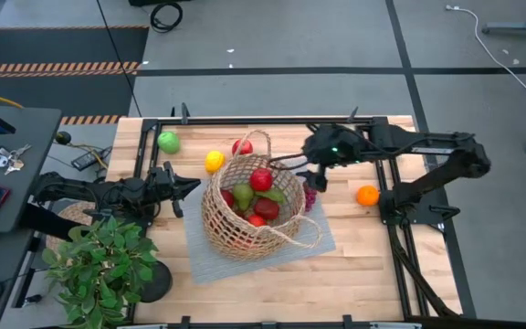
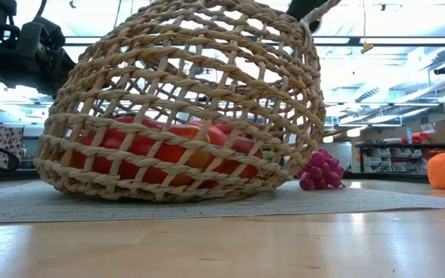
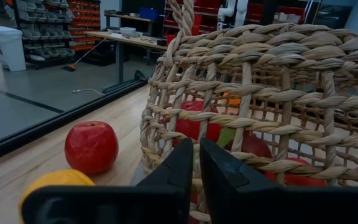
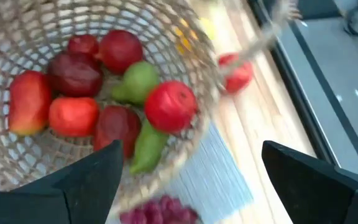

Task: Build produce basket
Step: Put the orange into the basket

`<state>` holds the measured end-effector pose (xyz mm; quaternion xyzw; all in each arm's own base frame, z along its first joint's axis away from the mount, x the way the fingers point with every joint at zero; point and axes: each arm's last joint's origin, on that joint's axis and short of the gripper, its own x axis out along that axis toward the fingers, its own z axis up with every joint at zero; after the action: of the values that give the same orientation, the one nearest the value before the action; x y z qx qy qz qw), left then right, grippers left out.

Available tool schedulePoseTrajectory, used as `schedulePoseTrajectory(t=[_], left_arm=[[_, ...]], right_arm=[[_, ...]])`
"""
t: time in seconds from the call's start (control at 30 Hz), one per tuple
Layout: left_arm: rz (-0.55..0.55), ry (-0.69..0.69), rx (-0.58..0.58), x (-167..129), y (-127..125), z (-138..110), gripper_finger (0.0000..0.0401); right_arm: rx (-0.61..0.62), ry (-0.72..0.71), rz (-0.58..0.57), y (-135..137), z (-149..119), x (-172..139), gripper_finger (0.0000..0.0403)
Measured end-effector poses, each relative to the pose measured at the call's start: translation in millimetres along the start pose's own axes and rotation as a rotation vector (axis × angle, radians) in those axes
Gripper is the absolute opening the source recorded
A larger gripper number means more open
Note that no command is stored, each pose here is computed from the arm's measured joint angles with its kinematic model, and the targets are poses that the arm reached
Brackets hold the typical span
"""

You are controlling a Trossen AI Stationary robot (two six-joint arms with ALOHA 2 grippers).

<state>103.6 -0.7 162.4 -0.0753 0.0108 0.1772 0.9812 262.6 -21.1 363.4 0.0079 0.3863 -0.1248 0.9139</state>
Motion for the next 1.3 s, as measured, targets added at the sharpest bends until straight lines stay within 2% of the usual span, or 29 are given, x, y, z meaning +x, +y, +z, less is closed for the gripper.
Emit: schedulePoseTrajectory(t=[0.27,0.53,0.73,0.97,1.3], left_arm=[[0.0,0.0,0.0,0,0,0,0.0037],[0.0,0.0,0.0,0,0,0,0.0038],[0.0,0.0,0.0,0,0,0,0.0032],[0.0,0.0,0.0,0,0,0,0.004],[0.0,0.0,0.0,0,0,0,0.0033]], right_arm=[[0.279,0.095,-0.141,-12,-56,-20,0.0384],[0.453,0.426,-0.187,-19,-116,-6,0.0384],[0.499,0.62,-0.131,-16,-151,12,0.0384],[0.546,0.725,-0.175,-19,-181,23,0.0384],[0.591,0.779,-0.193,-34,-189,33,0.0398]])
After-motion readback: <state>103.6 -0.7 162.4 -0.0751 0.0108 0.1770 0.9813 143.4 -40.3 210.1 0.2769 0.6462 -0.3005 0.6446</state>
